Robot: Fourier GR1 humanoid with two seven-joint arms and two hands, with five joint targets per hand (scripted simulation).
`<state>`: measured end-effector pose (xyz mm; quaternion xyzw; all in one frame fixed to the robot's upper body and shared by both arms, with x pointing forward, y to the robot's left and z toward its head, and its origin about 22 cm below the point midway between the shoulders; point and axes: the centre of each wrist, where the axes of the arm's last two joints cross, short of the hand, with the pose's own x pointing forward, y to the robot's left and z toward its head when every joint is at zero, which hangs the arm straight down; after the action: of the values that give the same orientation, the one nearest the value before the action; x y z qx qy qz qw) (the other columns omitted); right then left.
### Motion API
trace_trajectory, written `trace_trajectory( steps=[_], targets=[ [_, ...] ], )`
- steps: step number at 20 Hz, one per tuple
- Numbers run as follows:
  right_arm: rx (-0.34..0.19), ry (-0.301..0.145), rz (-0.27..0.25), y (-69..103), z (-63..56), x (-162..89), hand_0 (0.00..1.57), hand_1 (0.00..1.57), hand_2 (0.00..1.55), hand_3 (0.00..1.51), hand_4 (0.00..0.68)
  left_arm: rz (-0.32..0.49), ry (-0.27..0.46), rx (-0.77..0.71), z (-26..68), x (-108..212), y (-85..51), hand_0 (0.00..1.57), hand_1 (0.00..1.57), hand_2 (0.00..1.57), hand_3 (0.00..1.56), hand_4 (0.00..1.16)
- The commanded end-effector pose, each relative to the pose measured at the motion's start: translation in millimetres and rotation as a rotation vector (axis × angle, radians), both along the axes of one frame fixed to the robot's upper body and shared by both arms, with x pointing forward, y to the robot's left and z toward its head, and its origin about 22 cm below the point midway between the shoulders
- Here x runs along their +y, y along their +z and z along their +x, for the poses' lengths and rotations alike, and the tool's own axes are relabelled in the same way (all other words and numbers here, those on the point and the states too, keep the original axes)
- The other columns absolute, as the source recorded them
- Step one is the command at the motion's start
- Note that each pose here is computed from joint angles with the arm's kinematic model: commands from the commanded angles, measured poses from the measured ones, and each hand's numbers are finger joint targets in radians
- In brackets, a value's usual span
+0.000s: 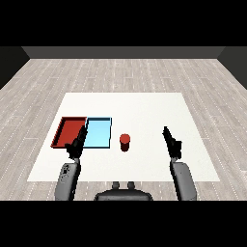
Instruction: Pick the red can and put it in the red box
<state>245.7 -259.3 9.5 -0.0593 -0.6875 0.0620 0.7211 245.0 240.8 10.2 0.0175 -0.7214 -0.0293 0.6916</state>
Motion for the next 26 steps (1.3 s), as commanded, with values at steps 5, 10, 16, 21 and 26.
trace_trajectory(
  steps=[5,10,16,21,26],
  targets=[
    [-0.069,-0.020,0.074,1.0,-47.5,9,0.00,0.00,0.00,0.00,0.000,0.028,-0.012,0.012,-2.2,7,-3.0,0.00,0.00,0.00,0.00,0.00],
    [-0.376,0.076,0.176,19.8,-44.0,10,0.00,0.00,0.00,0.00,0.000,-0.081,-0.024,-0.428,-1.4,5,15.3,0.00,0.00,0.00,0.00,0.00],
    [-0.376,0.115,0.195,-4.9,-79.7,15,0.00,0.00,0.00,0.00,0.000,-0.082,-0.047,-0.434,-15.3,14,14.0,0.00,0.00,0.00,0.00,0.00],
    [-0.406,0.092,0.189,2.5,-70.6,19,0.00,0.00,0.00,0.00,0.000,-0.100,-0.043,-0.430,-0.5,-5,7.0,0.00,0.00,0.00,0.00,0.00],
    [-0.391,0.090,0.206,-2.4,-72.7,24,0.00,0.00,0.00,0.00,0.000,-0.101,-0.045,-0.434,-5.2,8,6.8,0.00,0.00,0.00,0.00,0.00]
  ],
)
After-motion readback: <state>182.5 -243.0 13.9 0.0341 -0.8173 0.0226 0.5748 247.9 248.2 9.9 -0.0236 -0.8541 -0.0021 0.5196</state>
